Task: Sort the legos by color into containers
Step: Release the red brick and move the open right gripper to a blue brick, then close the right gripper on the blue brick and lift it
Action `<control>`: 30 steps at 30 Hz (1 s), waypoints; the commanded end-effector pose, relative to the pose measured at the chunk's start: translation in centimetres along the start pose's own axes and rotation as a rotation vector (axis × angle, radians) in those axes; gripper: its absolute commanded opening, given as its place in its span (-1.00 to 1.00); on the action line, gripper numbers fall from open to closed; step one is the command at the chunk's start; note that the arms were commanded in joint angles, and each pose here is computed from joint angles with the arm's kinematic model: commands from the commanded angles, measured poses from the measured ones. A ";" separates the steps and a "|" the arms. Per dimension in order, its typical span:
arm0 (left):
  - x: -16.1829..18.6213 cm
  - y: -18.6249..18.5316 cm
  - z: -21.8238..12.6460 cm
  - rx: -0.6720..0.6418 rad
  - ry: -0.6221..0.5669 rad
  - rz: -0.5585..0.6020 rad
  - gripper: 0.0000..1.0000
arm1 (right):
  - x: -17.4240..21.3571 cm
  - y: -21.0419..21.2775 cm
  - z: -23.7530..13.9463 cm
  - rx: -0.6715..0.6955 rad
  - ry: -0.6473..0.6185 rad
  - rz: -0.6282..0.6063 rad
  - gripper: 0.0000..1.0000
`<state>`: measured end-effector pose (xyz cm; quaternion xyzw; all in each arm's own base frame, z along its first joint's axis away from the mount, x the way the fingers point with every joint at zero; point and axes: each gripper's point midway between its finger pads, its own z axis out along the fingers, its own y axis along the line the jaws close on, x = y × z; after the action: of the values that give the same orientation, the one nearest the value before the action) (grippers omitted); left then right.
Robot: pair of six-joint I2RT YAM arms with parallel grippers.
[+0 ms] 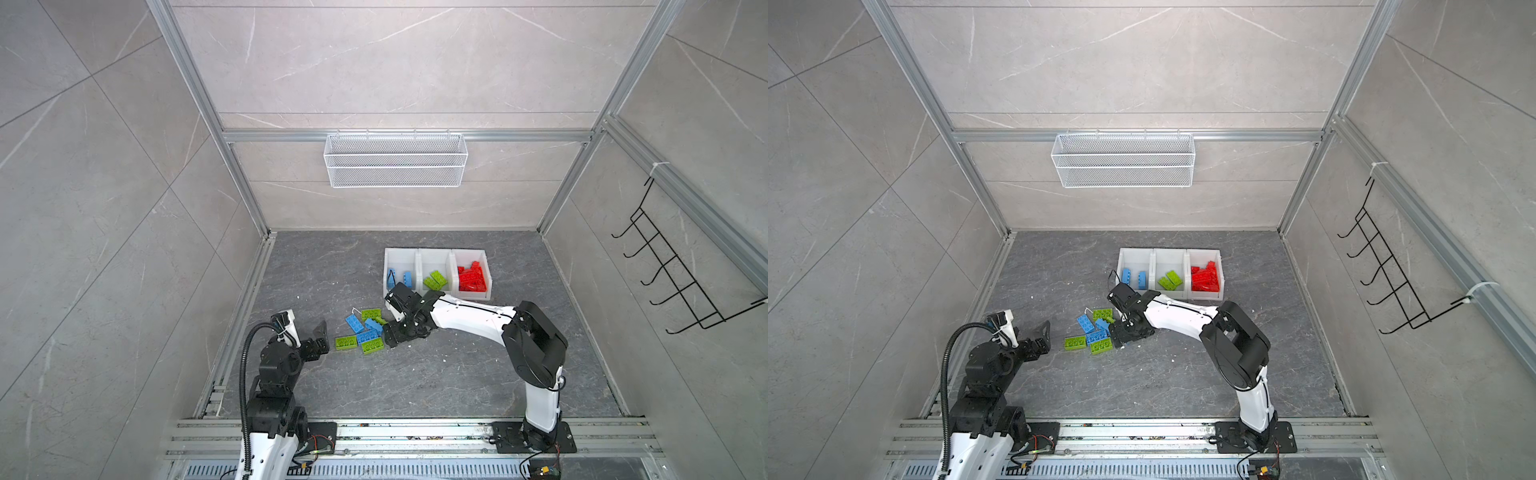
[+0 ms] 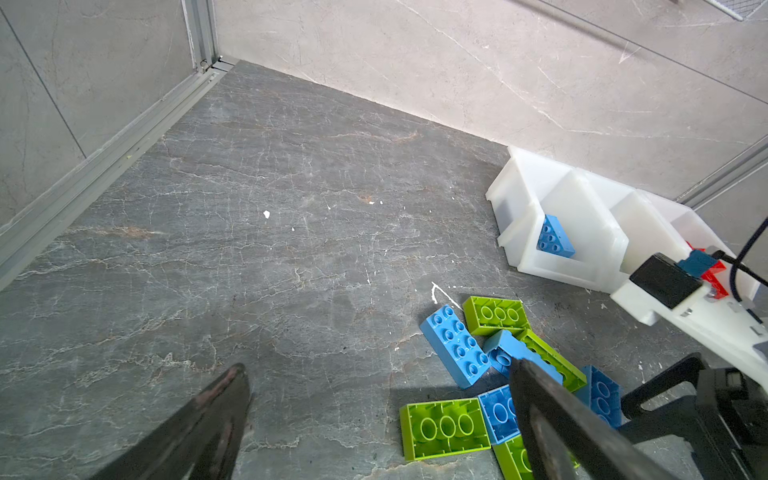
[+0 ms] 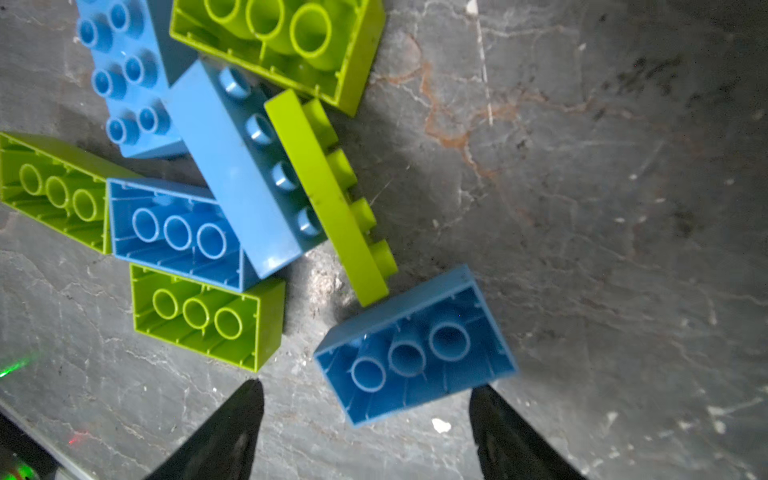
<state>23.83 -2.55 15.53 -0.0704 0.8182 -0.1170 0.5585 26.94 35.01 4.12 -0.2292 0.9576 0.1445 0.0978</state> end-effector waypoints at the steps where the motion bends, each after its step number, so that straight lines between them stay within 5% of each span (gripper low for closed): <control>1: -0.5 -0.1 -0.2 0.005 -0.018 -0.013 0.99 | 0.1 -0.6 0.7 0.054 0.023 0.012 0.58; 14: -0.6 -0.2 -0.2 0.005 -0.021 -0.010 0.99 | 1.0 -4.3 -0.8 0.191 0.008 -0.021 0.20; 20: -0.5 -0.1 -0.3 0.005 -0.021 -0.012 0.99 | 0.8 -3.8 -0.3 0.151 0.003 -0.024 0.19; 24: -0.6 -0.1 -0.3 0.001 -0.025 -0.012 0.99 | 0.1 -2.9 0.2 0.107 -0.008 -0.030 0.38; 30: -0.6 -0.2 -0.4 0.009 -0.027 -0.010 0.99 | -0.6 -2.9 0.6 0.121 -0.005 -0.028 0.29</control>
<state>23.70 -2.54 15.79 -0.0699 0.8147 -0.1178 0.5634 28.34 32.29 3.17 -0.2335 0.9620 0.0830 0.1148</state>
